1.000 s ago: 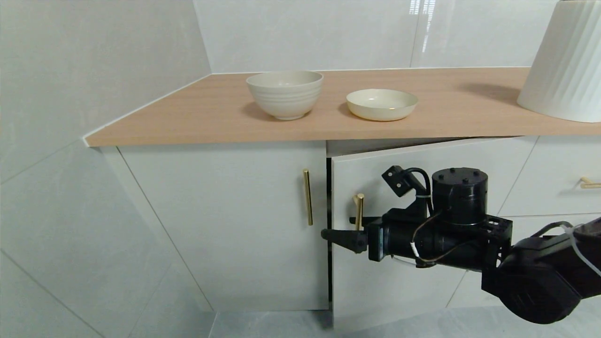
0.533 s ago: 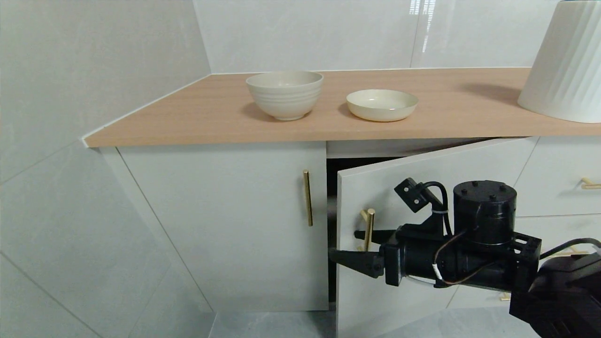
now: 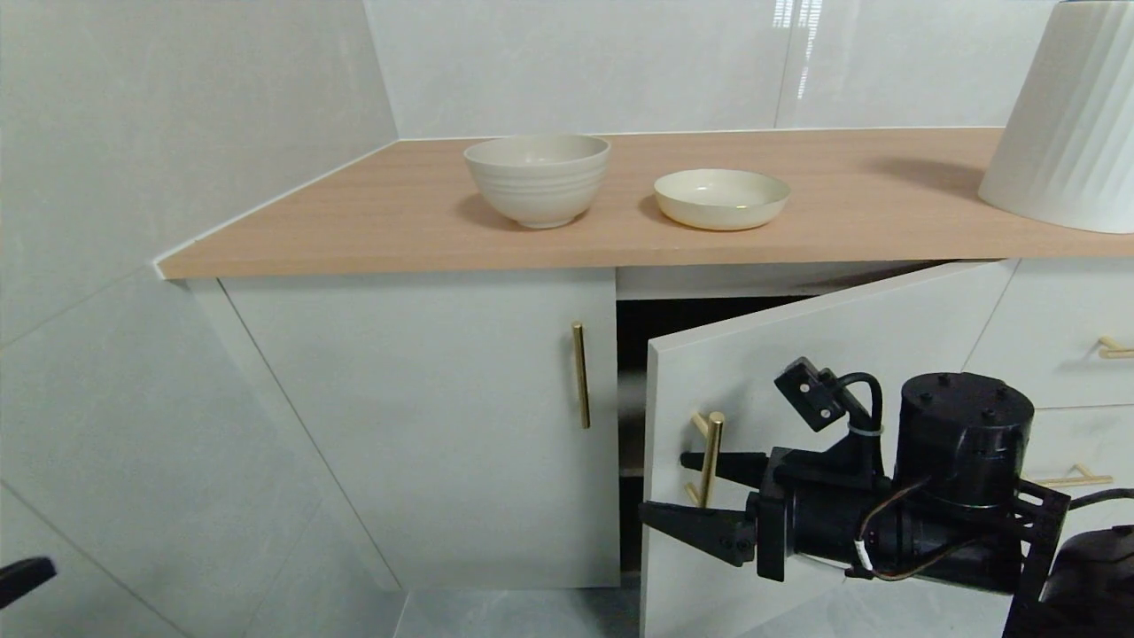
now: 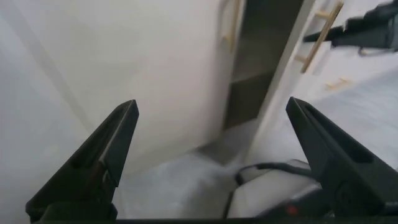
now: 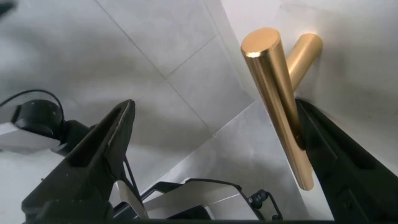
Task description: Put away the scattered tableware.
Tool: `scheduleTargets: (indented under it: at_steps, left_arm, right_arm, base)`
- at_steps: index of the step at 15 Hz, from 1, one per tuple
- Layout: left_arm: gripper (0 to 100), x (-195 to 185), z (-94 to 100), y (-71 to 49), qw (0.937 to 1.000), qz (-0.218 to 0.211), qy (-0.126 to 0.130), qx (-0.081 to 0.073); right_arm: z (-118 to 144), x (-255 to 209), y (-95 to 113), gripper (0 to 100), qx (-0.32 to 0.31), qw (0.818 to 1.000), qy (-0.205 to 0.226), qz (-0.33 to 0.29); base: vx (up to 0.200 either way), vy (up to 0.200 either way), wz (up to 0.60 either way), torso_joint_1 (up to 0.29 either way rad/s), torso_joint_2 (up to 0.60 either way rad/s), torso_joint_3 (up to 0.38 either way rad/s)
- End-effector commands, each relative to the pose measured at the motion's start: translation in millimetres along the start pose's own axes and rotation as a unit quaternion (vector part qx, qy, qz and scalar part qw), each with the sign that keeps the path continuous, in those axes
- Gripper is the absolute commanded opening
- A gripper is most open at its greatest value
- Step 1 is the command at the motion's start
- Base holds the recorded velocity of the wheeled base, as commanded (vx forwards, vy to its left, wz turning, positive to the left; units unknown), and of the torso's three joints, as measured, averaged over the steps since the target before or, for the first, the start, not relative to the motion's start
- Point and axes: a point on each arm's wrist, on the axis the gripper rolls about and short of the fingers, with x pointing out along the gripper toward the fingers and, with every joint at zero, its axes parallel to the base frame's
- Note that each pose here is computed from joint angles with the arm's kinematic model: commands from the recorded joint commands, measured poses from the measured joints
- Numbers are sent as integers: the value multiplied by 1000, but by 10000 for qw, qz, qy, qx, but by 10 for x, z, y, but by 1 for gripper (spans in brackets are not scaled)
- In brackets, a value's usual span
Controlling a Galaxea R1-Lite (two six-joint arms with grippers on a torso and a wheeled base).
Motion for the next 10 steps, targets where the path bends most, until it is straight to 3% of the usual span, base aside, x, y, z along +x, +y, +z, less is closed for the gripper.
scheduleTargets:
  at_steps: [1, 2, 4, 6, 7, 10]
  left_arm:
    - [100, 1162, 440, 417, 9916, -753, 960, -434]
    - [100, 1363, 408, 447, 9897, -873, 1046, -439]
    - [100, 1767, 319, 391, 9833, -1263, 1192, -550]
    - [100, 1992, 364, 250, 9763, -1605, 1078, -974]
    - [0, 2087, 382, 187, 9722, -1747, 1076, -1131]
    - [0, 2388, 349, 63, 9657, -2043, 1152, -1113]
  right_arm:
    - [-4, -12, -3, 100, 10, 10000, -2, -32]
    - [-4, -12, -3, 100, 10, 10000, -2, -32]
    - [-2, -28, -3, 100, 9, 10000, -17, -51]
    - [-4, -32, -8, 100, 6, 10000, -16, -68]
    - [-1, -34, -6, 100, 2, 10000, -24, -73]
    - [13, -67, 17, 100, -16, 10000, -59, -69]
  base:
    - [0, 0, 0, 0, 0, 0]
    - [0, 0, 0, 0, 0, 0]
    - [0, 0, 0, 0, 0, 0]
    - [0, 0, 0, 0, 0, 0]
    - [0, 0, 0, 0, 0, 0]
    - [0, 0, 0, 0, 0, 0]
